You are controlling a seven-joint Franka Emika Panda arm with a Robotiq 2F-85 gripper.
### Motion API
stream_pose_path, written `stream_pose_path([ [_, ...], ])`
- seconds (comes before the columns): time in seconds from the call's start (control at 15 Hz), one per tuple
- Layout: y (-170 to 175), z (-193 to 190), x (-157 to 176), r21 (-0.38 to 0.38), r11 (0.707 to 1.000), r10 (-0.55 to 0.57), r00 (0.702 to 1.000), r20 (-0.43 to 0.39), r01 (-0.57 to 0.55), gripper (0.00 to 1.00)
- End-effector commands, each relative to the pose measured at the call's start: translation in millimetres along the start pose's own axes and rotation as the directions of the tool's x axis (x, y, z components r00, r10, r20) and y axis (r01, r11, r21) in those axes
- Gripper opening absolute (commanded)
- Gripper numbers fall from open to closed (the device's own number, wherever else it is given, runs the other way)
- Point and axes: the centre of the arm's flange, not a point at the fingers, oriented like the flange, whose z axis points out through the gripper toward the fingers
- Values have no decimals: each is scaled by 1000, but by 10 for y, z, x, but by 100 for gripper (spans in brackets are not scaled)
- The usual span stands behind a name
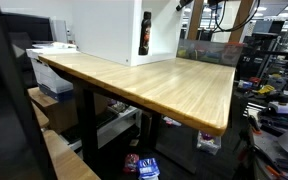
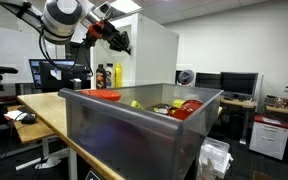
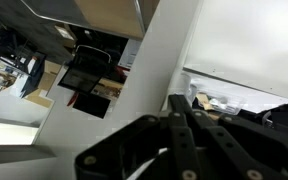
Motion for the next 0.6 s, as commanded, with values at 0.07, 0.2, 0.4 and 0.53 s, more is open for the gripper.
stream_pose_path([
  [0.07,-153,-213,-109,87,996,8,997,82,-15,0],
  [0.2,-317,-295,-198,126,992,3,988,154,-22,0],
  [0.4,-551,-441,-425,200,977,2,947,322,-70,0],
  [0.53,-637,-515,-534,215,973,-8,915,403,-86,0],
])
